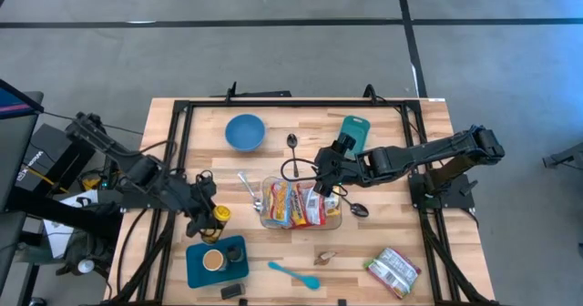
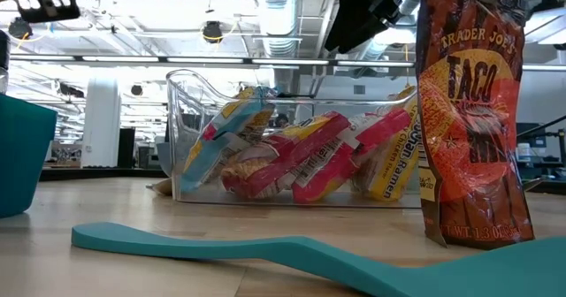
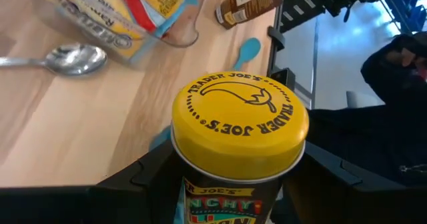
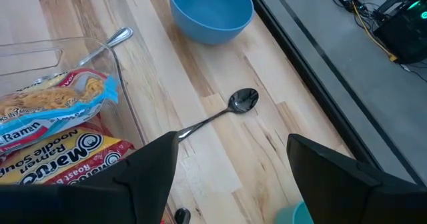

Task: Pick & Place Food Item
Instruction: Put the yellow spice can into the dark blue bin

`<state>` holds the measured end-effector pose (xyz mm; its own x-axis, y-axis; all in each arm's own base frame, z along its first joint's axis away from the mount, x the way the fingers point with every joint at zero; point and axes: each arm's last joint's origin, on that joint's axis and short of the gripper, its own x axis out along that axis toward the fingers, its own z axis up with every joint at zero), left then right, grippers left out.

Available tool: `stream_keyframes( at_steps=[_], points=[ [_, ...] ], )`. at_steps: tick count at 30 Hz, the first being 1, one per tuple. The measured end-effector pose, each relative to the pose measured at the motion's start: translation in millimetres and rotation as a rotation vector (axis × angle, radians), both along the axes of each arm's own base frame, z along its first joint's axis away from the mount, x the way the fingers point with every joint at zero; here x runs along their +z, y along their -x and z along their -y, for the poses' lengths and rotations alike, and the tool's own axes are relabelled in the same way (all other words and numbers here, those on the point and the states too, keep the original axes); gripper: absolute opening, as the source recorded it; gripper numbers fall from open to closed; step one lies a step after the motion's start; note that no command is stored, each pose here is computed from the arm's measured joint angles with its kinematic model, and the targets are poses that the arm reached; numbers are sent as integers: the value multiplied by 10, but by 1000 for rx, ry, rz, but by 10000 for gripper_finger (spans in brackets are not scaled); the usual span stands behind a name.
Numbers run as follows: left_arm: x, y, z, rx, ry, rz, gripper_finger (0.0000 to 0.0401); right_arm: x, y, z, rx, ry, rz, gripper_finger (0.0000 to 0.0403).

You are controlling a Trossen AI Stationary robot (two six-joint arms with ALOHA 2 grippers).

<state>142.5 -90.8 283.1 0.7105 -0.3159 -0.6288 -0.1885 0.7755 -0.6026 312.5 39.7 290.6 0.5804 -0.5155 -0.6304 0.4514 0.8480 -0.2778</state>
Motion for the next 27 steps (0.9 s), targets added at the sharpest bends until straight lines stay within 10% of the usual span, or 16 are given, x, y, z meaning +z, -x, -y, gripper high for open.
stream_keyframes(
  at_steps=[27],
  points=[
    [-70, 428, 421, 11, 88, -91, 214, 13, -19, -4, 0, -5, 26, 276]
  ],
)
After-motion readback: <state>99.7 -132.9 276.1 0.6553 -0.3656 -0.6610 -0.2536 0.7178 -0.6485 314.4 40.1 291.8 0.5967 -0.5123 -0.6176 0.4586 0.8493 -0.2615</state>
